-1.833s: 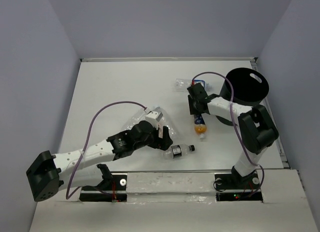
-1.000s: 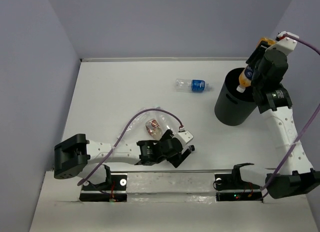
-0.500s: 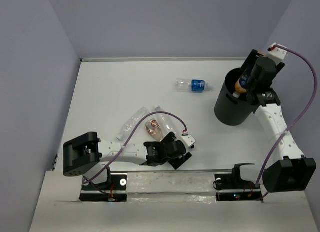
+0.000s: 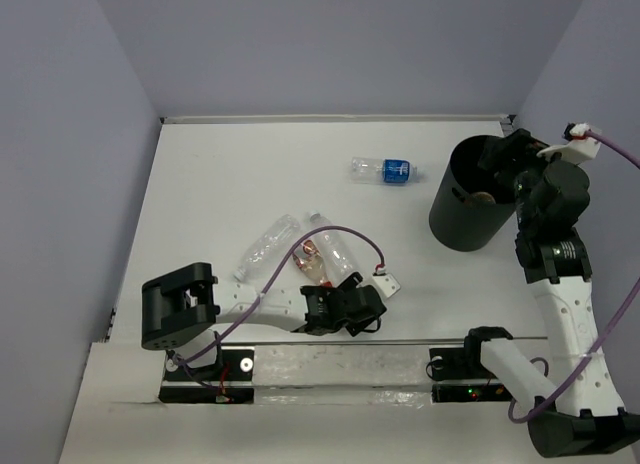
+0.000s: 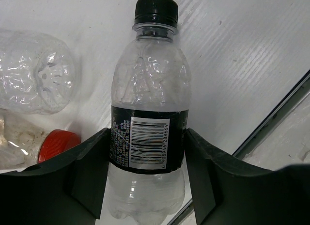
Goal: Put the plastic bottles in the bin
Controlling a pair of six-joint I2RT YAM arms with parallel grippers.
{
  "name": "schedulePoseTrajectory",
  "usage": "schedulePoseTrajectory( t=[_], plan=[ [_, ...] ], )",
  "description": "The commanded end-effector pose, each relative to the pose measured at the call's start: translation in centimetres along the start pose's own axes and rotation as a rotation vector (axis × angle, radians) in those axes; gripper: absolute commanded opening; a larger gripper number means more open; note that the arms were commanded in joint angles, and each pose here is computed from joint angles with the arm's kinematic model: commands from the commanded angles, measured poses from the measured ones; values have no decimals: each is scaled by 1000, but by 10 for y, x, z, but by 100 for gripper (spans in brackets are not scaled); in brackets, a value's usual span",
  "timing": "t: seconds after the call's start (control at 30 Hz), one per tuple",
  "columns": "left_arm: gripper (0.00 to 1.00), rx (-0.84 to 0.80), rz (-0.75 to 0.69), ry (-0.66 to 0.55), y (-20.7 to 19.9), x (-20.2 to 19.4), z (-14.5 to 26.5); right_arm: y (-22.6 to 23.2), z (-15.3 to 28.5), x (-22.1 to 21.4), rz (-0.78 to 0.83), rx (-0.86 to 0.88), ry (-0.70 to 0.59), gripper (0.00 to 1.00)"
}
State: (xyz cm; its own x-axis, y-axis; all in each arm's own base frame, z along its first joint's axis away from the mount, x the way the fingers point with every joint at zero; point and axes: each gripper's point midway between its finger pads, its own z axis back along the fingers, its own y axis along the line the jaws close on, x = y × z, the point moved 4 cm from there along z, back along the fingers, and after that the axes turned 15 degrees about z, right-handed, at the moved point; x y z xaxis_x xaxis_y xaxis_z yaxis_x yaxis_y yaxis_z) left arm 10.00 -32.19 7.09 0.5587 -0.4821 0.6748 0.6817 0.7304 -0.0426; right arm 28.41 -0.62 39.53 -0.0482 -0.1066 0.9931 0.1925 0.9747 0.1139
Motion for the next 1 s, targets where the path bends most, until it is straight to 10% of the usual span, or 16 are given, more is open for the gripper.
schedulePoseTrajectory(
  t=[0.0,0.27,0.57,0.97],
  plan=[
    [54,-9,44,-88,-6,27,16,31,32,-36,-73,272,138,90],
    [38,-59,137,-230,-9,64,46,64,90,-69,-185,599,250,90],
    [38,-212,371,-579,-13,142,105,86,123,-108,-292,855,399,93],
    [39,-278,438,-714,-20,187,115,104,147,-123,-374,1052,472,98]
  ],
)
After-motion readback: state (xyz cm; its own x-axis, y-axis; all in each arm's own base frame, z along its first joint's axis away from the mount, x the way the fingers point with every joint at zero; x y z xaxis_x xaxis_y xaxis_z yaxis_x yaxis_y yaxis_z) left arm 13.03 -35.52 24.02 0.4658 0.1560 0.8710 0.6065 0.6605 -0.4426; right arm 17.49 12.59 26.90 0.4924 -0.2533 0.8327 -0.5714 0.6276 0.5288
